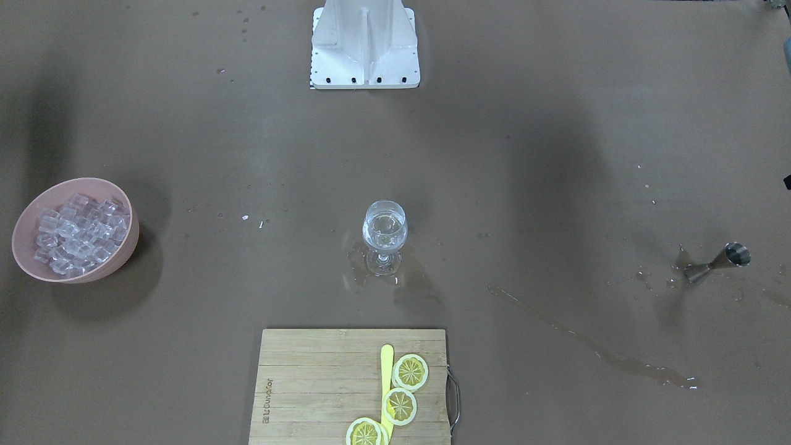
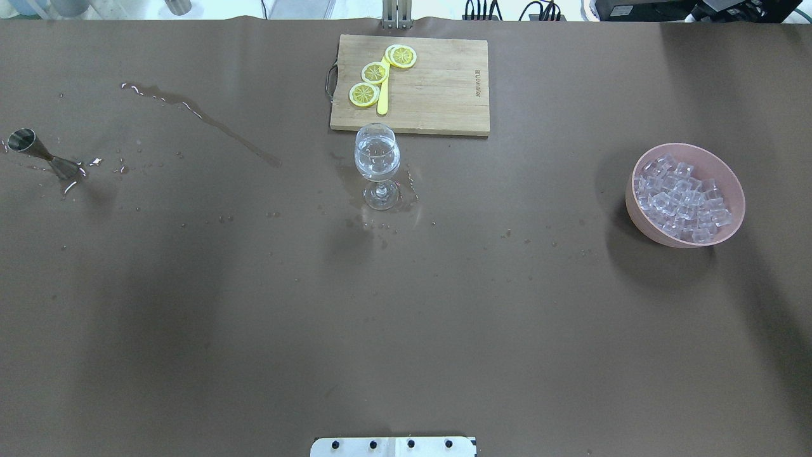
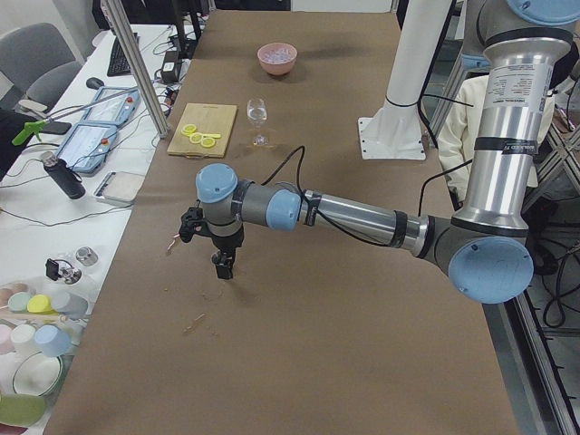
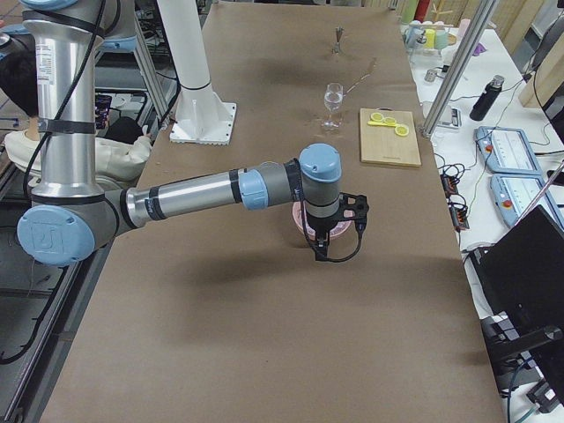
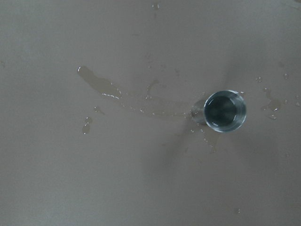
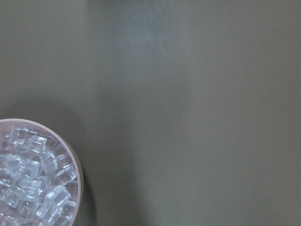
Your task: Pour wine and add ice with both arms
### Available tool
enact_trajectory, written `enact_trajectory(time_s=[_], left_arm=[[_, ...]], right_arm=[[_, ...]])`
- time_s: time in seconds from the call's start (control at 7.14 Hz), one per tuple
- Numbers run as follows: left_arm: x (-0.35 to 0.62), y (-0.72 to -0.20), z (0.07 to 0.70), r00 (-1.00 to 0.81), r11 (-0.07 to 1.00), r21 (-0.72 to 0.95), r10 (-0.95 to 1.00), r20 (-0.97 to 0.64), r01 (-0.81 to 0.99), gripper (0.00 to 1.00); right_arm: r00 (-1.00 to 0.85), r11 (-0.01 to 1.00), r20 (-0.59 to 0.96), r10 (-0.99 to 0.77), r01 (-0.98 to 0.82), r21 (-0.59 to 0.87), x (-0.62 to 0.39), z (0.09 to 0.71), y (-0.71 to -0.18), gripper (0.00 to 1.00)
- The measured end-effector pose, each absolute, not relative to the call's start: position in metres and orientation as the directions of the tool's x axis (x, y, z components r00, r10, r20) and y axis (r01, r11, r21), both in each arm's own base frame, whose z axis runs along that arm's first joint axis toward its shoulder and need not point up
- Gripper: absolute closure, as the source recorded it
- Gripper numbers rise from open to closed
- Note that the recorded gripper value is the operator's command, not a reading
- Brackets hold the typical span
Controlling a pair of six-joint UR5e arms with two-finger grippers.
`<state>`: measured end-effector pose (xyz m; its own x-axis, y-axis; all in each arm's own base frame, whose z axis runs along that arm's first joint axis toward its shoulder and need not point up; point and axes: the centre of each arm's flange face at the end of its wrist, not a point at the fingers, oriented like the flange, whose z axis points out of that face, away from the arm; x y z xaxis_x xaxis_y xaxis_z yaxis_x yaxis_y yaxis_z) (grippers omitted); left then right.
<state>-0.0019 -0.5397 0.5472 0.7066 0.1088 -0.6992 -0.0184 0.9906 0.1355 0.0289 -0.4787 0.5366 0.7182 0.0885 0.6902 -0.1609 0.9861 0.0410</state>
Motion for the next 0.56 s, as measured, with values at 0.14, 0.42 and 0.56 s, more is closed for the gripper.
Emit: enact_trajectory(time_s=[0.14,0.42,0.56], left_arm=[[-0.002,-0.538,0.541,0.702,0.987,0.163,0.110,-0.704,0.009,0.02],[-0.005,-0.516,0.566,0.692,0.970,0.234,0.130,-0.710,0.058,0.02],[-0.007,-0.505,0.582,0.684,0.962,0.256,0.122,-0.720,0.098,0.02]], right_arm=[[0.717,0.986,0.692,0.088,-0.161,0.041,0.028,0.535,-0.480,0.00],[0.713,0.986,0.693,0.105,-0.164,0.020,0.024,0.520,-0.492,0.00],[0.707,0.984,0.695,0.130,-0.178,-0.003,0.017,0.505,-0.503,0.00]])
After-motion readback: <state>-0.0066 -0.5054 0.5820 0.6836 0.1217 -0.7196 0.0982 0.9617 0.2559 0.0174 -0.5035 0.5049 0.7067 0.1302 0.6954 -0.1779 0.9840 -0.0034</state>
